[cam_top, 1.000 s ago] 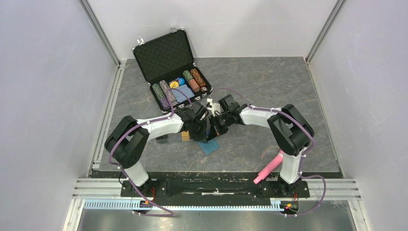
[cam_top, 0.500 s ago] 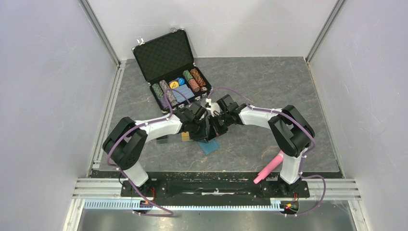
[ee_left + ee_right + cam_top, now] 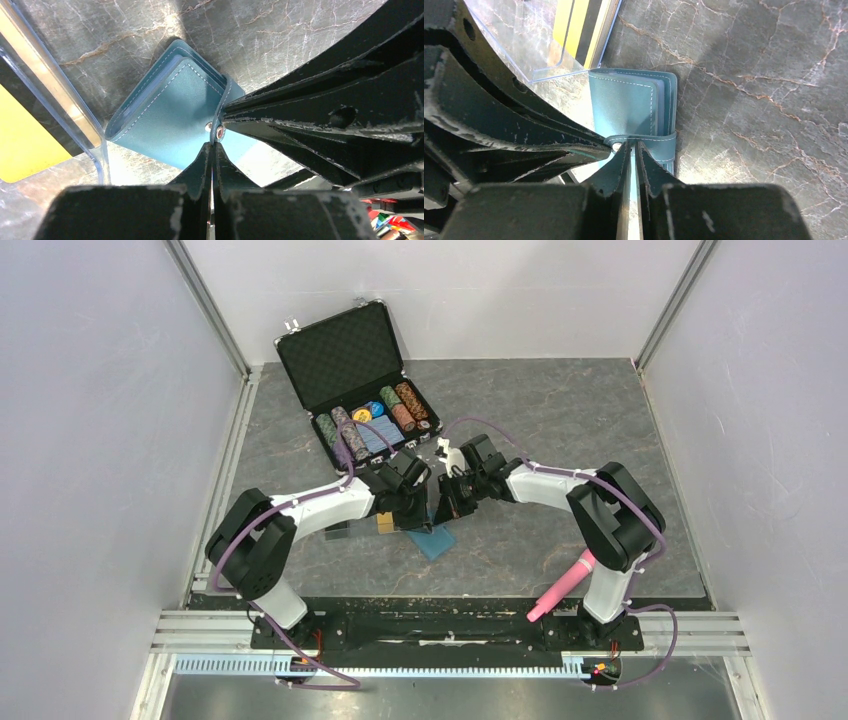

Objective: Put the credit cards into the card holder
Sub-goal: Close the card holder at the center of the board.

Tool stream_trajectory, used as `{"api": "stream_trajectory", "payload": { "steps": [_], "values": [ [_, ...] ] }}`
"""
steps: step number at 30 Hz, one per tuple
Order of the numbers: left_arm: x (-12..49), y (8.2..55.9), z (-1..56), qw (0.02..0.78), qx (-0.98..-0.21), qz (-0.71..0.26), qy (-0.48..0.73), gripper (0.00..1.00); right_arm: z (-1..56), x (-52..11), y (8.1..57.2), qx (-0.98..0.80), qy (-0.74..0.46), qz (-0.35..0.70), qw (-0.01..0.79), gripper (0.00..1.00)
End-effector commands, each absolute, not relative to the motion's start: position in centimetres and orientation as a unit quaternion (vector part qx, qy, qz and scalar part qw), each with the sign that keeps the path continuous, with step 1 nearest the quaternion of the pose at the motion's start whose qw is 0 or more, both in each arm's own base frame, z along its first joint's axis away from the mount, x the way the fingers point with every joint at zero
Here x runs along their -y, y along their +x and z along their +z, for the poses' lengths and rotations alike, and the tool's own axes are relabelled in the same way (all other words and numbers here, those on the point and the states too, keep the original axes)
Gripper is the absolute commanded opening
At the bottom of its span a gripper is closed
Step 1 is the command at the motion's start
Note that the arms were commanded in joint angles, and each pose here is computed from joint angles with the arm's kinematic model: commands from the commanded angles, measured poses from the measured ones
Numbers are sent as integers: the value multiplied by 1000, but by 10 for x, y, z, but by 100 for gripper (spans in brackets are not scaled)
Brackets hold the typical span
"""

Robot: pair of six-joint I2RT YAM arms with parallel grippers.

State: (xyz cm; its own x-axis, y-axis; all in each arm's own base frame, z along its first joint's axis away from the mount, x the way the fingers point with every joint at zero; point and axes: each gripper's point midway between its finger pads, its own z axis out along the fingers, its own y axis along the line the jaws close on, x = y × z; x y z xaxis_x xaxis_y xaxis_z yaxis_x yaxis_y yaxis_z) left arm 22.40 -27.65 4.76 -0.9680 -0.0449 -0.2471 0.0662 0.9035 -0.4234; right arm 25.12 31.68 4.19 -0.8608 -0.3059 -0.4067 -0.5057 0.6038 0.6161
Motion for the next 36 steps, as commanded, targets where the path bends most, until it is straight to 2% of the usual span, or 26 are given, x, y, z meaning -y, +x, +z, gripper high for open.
{"api": "stream_trajectory", "payload": {
  "steps": [1,25,30,36],
  "values": [
    [278,227,50,132,-967,-217,10,2,56,-324,253,-871,-237,403,151,9],
    [282,220,24,97,-971,-217,12,2,27,-327,233,-873,-249,406,102,8],
    [275,219,20,97,-975,-202,8,2,11,-318,224,-887,-268,367,84,7],
    [271,214,13,90,-976,-196,2,2,-31,-290,206,-914,-315,254,30,5]
  ]
}}
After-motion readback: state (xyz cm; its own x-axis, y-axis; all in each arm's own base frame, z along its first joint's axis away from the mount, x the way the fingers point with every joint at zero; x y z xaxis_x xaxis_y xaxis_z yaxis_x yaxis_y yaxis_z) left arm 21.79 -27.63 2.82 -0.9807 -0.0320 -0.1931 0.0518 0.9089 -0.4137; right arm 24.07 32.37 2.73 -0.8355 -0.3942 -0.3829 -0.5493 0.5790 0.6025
